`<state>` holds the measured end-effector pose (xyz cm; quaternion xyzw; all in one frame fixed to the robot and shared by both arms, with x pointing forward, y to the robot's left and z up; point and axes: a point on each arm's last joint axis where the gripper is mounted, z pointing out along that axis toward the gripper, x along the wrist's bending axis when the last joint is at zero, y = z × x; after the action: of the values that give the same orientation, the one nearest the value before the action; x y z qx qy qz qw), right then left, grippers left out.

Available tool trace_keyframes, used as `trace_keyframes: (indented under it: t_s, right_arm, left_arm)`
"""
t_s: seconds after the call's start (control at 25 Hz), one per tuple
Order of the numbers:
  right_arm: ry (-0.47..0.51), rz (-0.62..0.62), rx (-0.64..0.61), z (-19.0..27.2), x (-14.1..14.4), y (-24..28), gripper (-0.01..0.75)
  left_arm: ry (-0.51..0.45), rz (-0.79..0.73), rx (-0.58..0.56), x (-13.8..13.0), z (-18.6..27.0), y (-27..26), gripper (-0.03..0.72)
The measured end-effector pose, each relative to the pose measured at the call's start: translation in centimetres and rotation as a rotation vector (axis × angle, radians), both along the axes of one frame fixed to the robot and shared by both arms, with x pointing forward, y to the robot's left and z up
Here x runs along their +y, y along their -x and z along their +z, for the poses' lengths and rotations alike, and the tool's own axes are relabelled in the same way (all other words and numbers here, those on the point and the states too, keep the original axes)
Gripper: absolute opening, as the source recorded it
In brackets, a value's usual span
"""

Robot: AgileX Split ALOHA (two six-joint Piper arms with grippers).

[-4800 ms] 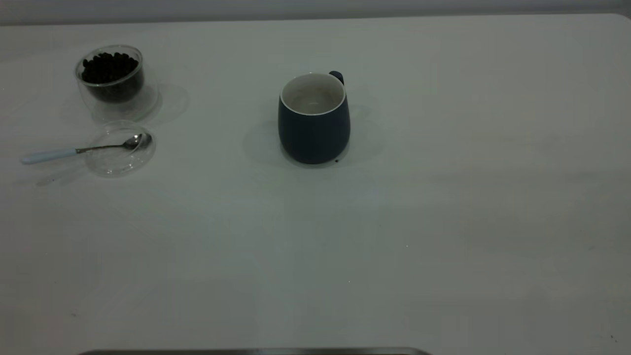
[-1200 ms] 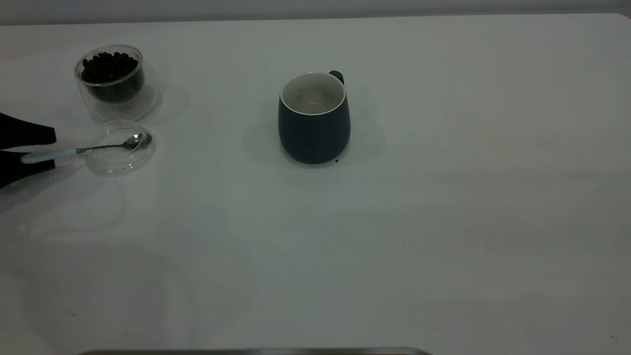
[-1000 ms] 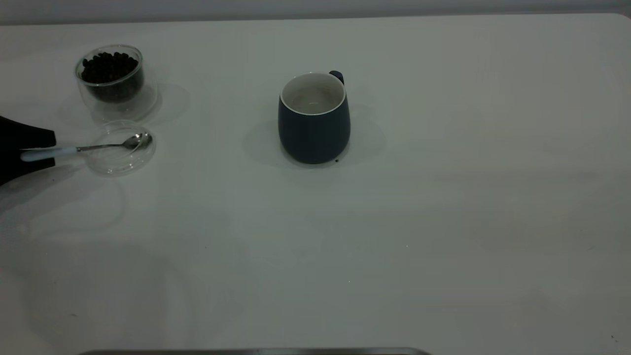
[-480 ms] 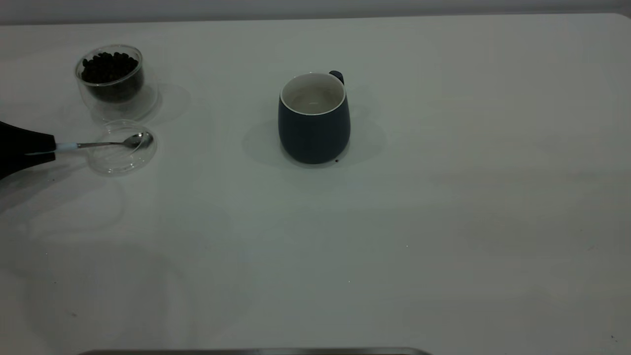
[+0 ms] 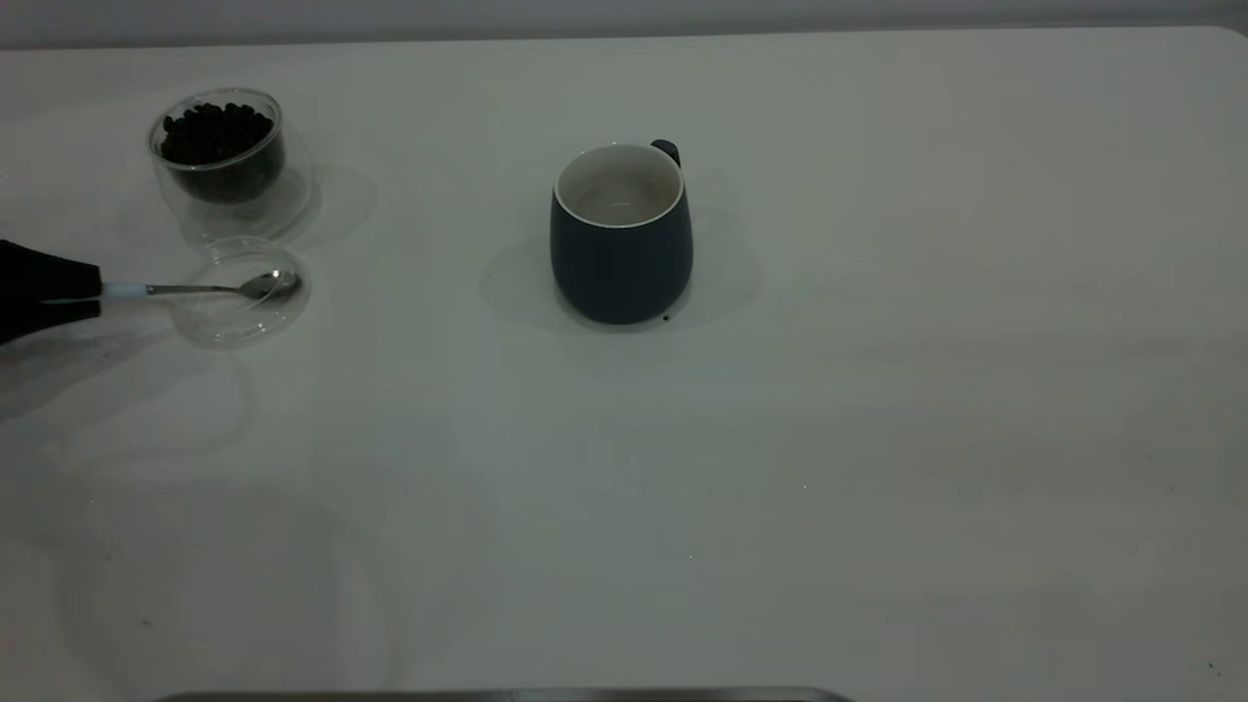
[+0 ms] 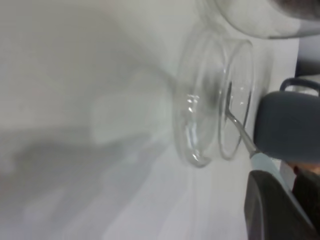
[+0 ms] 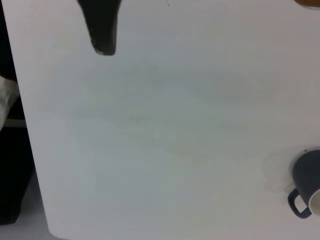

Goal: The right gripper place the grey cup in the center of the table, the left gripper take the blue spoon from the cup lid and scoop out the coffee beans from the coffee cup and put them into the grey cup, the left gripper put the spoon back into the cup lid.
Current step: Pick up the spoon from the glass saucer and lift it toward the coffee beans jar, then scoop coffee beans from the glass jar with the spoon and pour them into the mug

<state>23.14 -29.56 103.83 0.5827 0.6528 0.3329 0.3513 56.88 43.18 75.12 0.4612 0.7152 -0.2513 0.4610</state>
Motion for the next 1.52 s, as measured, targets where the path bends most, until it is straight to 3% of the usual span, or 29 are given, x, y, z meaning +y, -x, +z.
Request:
trace_keyframes:
  t_s: [0.44, 0.6, 0.76, 0.88, 1.04, 1.2, 1.52]
  right_arm:
    - [0.0, 0.0, 0.0, 0.0, 0.0, 0.0, 0.46]
    - [0.0, 0.0, 0.0, 0.0, 0.0, 0.0, 0.46]
    - [0.0, 0.0, 0.0, 0.0, 0.0, 0.0, 0.46]
    - [0.0, 0.0, 0.0, 0.0, 0.0, 0.0, 0.46]
    - [0.0, 0.0, 0.0, 0.0, 0.0, 0.0, 0.46]
    - [0.0, 0.0, 0.0, 0.0, 0.0, 0.0, 0.46]
    - [0.0, 0.0, 0.0, 0.0, 0.0, 0.0, 0.46]
  left_arm:
    - [-0.067, -0.061, 0.006, 0.8, 5.2, -0.5, 0.132]
    - [-0.081, -0.059, -0.064, 1.0, 9.2, -1.1, 0.132]
    - [-0.071, 0.039, -0.149, 1.4, 13.7, -2.2, 0.131]
    - [-0.116, 0.032, -0.198, 2.3, 15.7, -3.5, 0.131]
    - [-0.208, -0.008, -0.183, 3.5, 16.3, -4.4, 0.131]
    - [-0.237, -0.048, -0.155, 3.9, 15.0, -5.0, 0.131]
    - [-0.317, -0.211, -0.24, 1.3, 12.1, -7.8, 0.131]
